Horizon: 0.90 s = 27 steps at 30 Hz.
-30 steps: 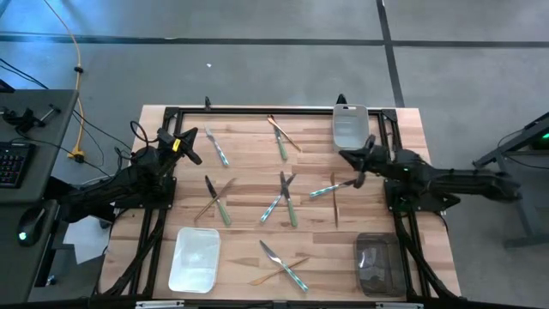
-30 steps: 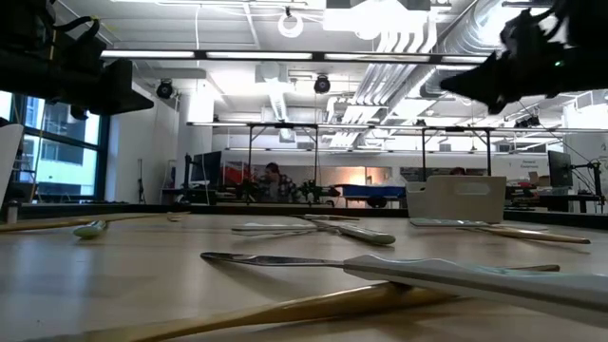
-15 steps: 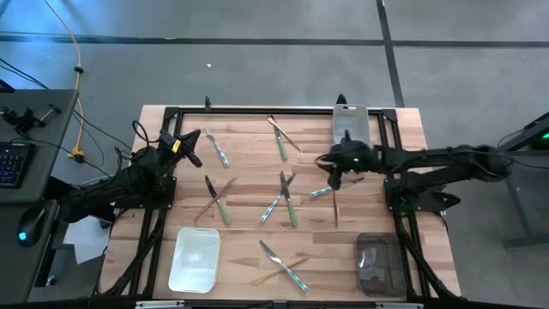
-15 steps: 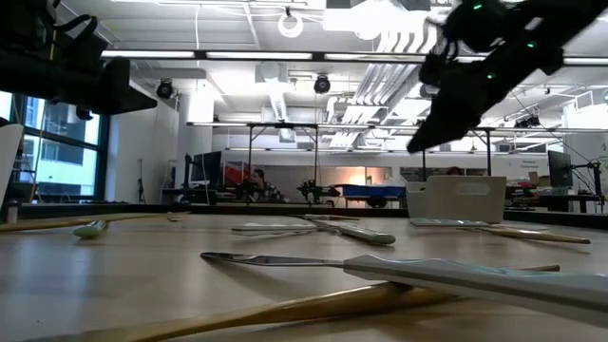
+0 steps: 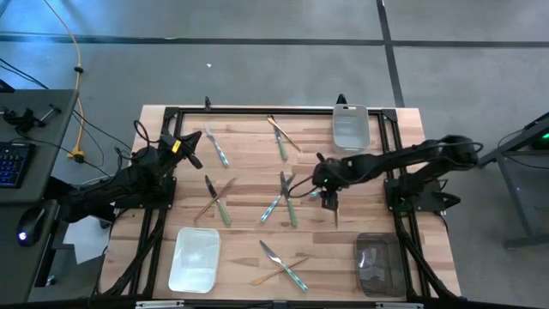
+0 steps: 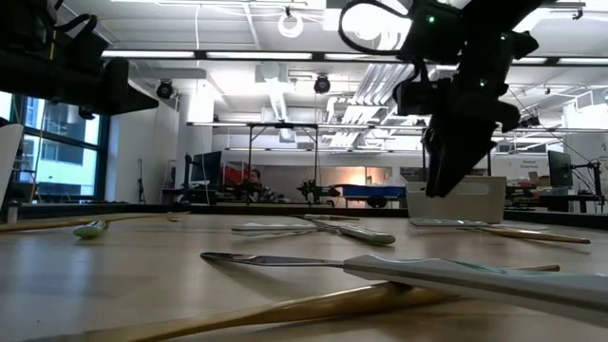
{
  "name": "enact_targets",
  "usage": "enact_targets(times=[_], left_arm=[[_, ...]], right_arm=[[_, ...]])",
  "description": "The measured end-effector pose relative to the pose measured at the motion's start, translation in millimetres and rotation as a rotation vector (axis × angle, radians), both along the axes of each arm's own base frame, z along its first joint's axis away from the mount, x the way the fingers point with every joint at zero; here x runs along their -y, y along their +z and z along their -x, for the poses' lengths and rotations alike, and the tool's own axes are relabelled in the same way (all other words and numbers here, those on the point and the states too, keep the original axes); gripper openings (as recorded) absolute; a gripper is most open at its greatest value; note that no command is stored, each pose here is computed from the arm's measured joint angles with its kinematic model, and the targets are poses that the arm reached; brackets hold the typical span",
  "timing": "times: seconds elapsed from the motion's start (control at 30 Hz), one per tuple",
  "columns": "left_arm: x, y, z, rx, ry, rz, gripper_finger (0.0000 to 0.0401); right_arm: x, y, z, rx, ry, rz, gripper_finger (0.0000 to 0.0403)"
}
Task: Sort silverware by color (type)
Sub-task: Put the blue patterned table knife into the gray bin
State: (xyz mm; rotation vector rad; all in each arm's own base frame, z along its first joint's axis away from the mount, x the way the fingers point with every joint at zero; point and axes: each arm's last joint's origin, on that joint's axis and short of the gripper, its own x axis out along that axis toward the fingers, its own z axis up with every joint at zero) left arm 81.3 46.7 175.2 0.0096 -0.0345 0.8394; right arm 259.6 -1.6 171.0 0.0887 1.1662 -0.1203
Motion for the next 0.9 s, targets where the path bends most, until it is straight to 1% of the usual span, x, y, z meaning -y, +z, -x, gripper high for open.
enact_targets(times=[0.1,0.27,0.47,0.53,0.67,0.9], left_arm=[[0,-1,0,-0.037,0.002,-0.022,0.0],[0,-2,-1,-0.05,0.0,-0.021,0.0],[0,-1,-1,-0.031,-0.003,-0.004,0.0],[0,-1,-1,-0.03,-0.008,-0.003,0.0],[0,-1,-2,-0.019,-0.047,0.006,0.0],[1,0,-3,-0.007,-0.08,-0.001,0.0]], right_arm=[[-4,-9,-7,-0.036,0.033,0.008,0.0193],[-4,-20,-18,-0.082,0.069,0.022,0.0193],[2,-35,-24,-0.142,0.054,0.014,0.0192],[4,-37,-25,-0.151,0.044,0.01,0.0185],[7,-39,-25,-0.156,0.014,-0.01,0.015],[18,-39,-26,-0.141,-0.046,-0.064,0.0061]])
